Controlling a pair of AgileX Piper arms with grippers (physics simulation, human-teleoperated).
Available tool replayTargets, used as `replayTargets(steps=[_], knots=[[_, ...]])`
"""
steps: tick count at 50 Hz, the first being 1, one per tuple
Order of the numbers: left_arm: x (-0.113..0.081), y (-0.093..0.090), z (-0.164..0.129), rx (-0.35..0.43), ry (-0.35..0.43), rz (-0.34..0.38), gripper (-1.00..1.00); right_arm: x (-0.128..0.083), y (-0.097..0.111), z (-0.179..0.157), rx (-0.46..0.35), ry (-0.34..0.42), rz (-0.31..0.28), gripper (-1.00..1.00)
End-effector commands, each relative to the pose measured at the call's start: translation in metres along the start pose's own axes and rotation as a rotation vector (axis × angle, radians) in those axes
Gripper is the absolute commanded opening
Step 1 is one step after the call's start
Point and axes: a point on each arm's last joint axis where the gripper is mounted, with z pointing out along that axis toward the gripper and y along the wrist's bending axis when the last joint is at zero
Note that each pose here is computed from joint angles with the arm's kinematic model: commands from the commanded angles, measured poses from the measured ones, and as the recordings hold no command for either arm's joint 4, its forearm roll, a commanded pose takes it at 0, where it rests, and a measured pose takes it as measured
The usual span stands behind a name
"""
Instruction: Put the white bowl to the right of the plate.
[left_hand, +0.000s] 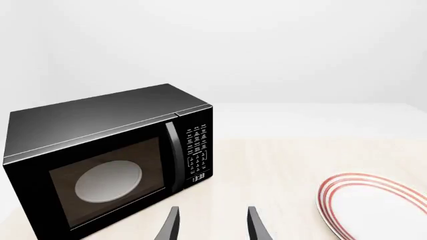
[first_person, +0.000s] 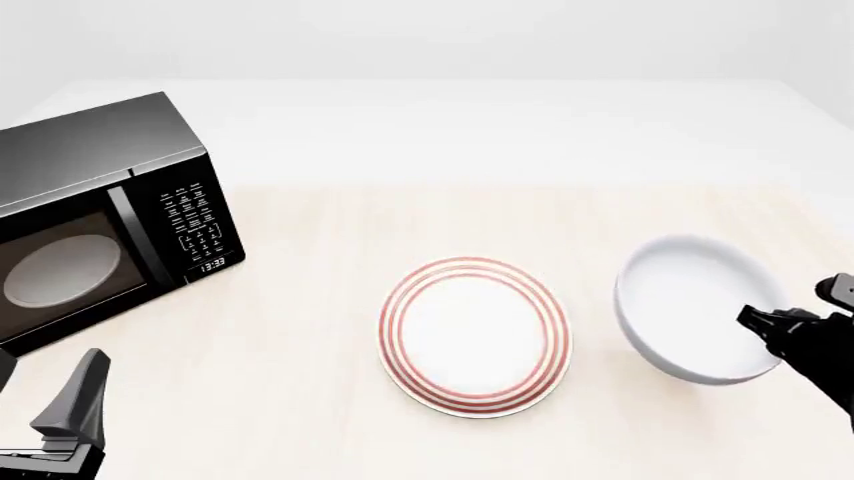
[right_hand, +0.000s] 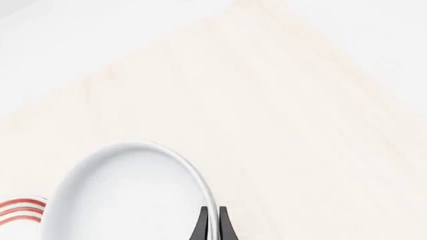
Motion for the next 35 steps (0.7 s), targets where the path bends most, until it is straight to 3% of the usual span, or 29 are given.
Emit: replayTargets(steps=[1, 19, 35], knots=[[0.000, 0.000, 0.000, 0.000, 0.000, 0.000, 1.00, 0.001, -0.014, -0.001, 0.056, -0.019, 0.067, -1.00], [0.000, 0.000, 0.000, 0.000, 0.000, 0.000, 1.00, 0.017, -0.025, 0.020, 0.090, 0.015, 0.093, -1.00], [0.000, 0.000, 0.000, 0.000, 0.000, 0.000, 1.00, 0.015, -0.023, 0.026, 0.085, 0.027, 0.086, -1.00]])
